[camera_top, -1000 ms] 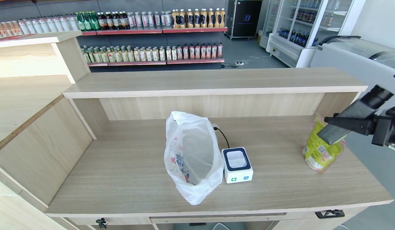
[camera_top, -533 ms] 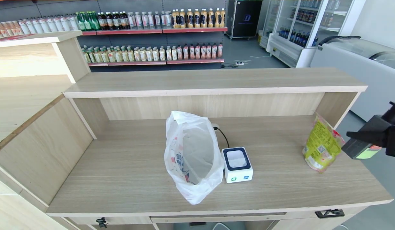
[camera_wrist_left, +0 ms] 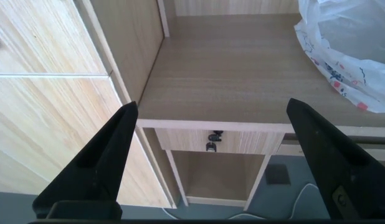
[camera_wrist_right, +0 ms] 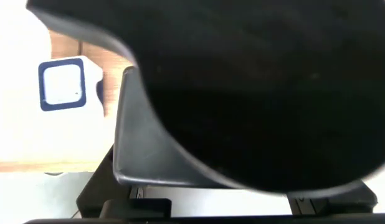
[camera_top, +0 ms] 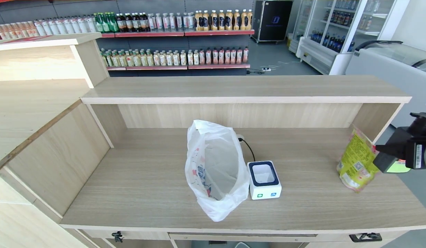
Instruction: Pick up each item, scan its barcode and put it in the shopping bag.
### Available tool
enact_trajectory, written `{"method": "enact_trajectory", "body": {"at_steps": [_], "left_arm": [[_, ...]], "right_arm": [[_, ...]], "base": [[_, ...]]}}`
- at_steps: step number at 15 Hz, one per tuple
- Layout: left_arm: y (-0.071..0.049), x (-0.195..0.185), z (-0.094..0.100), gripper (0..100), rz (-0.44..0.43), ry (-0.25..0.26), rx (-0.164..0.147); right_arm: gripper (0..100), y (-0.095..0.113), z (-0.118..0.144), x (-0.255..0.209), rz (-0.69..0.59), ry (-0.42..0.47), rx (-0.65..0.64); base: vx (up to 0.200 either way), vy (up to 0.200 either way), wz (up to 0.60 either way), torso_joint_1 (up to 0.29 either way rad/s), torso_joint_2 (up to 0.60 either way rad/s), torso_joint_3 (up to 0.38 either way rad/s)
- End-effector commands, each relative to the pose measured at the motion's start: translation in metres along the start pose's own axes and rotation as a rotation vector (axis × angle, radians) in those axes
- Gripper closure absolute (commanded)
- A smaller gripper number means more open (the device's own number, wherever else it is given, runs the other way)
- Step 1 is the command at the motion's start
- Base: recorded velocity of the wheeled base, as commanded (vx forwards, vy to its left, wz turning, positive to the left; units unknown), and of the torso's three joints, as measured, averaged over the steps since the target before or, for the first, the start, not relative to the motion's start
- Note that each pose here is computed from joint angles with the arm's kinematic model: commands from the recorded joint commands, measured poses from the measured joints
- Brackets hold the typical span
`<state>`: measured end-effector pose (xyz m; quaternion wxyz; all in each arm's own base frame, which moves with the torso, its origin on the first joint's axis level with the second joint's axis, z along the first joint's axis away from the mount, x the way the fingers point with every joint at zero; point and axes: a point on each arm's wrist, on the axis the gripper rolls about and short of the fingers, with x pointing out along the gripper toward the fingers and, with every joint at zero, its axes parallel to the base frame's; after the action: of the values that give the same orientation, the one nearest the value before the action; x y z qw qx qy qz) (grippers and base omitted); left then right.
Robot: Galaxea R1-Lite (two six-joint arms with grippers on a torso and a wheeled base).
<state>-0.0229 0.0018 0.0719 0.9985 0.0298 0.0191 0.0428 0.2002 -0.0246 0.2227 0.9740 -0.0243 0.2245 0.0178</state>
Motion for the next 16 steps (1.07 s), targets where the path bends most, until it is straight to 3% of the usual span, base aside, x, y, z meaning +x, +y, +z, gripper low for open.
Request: {"method": "enact_trajectory", "body": {"at_steps": [1,3,9,12,16], "left_arm": [[0.000,0.000,0.000,0,0.001,0.000,0.000],[0.000,0.000,0.000,0,0.001,0.000,0.000],[0.000,0.000,0.000,0,0.001,0.000,0.000],[0.000,0.000,0.000,0,0.001,0.000,0.000],[0.000,0.000,0.000,0,0.001,0.000,0.000]], "right_arm": [[100,0.014,0.005,0.002,0.062,-0.015,-0.023],[100,0.022,0.003,0.006,0.101,0.007,-0.030],[100,0.021,0.001,0.043,0.124,0.123,-0.017],[100,0.020,0.007,0.057,0.135,0.254,0.015],[100,0.024,0.002,0.086,0.151,0.352,0.042]], "base": [[0.000,0.000,0.60,0.007,0.00,-0.002],[0.000,0.000,0.30,0.009,0.00,0.004],[0.000,0.000,0.00,0.000,0.00,0.000],[0.000,0.000,0.00,0.000,0.00,0.000],[0.000,0.000,0.00,0.000,0.00,0.000]]}}
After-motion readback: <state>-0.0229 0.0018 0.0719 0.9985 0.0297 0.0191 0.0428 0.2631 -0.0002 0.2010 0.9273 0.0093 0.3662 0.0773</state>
